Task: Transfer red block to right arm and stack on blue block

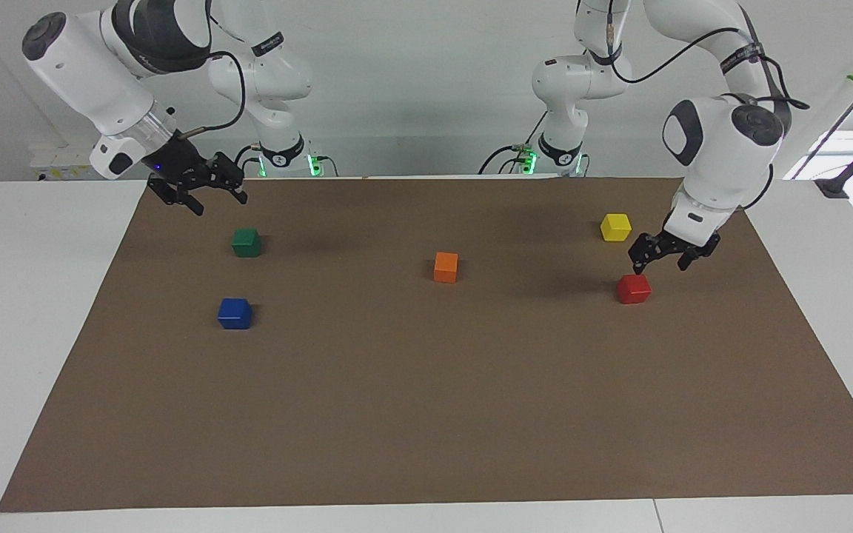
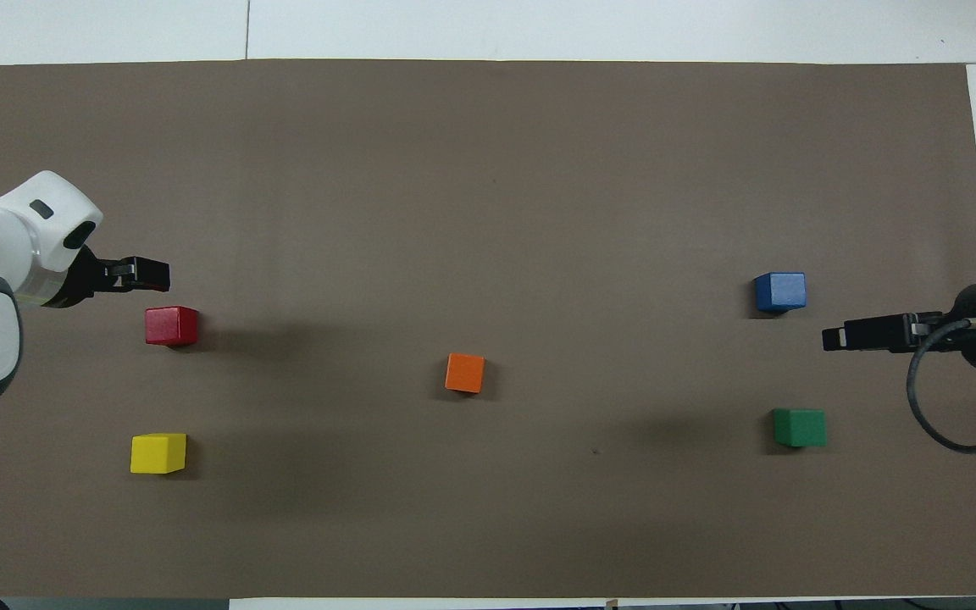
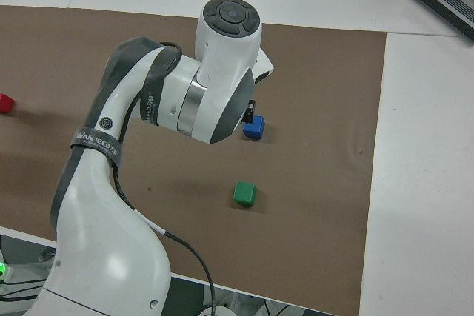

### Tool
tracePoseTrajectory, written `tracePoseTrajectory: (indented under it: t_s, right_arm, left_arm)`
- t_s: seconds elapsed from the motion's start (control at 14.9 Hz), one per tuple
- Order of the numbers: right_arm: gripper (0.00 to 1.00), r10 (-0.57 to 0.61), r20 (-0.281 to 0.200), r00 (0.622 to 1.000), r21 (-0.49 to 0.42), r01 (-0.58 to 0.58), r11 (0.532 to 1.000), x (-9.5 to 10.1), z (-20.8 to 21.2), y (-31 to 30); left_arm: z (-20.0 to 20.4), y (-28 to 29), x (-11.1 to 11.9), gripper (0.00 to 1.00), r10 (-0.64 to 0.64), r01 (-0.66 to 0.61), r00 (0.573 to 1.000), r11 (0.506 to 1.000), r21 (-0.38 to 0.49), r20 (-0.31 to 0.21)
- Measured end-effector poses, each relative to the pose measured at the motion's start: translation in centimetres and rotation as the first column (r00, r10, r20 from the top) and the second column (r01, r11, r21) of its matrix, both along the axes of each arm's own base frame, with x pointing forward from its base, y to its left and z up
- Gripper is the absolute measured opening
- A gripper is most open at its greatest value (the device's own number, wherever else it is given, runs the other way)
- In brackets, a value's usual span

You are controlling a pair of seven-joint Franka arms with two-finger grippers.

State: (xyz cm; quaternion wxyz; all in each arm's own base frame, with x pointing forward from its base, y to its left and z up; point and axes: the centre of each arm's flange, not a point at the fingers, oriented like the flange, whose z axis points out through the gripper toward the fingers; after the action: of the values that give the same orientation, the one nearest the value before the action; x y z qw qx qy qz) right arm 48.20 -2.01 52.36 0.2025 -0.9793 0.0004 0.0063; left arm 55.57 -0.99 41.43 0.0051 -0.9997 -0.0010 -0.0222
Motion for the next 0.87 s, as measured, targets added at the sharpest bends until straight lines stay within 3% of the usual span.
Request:
tracePoseTrajectory:
  t_s: [0.13,0.33,0.54,0.87]
  right_arm:
    - [1.0,0.022,0.04,0.999,0.156,-0.028,0.987,-0.1,-1.3,0.7]
    - [1.0,-0.009,0.09,0.996,0.384,-0.027,0.923,-0.5,-3.5,-0.5]
    - [1.0,-0.015,0.101,0.995,0.58,-0.047,0.813,-0.7,-6.5,-0.9]
    - [1.0,-0.007,0.087,0.996,0.778,-0.063,0.626,-1.1,-7.8,2.8]
  left_arm:
    - [-3.7,0.0,-0.3,1.0,-0.002,0.002,1.0,1.0,-0.002,0.001]
    - [-6.2,0.4,-0.6,1.0,0.003,-0.003,1.0,1.0,-0.003,-0.001]
    - [-7.9,1.8,-1.5,1.0,0.013,-0.013,1.0,1.0,-0.003,0.002]
    - [-10.3,1.9,-2.5,1.0,0.011,-0.011,1.0,1.0,-0.004,-0.025]
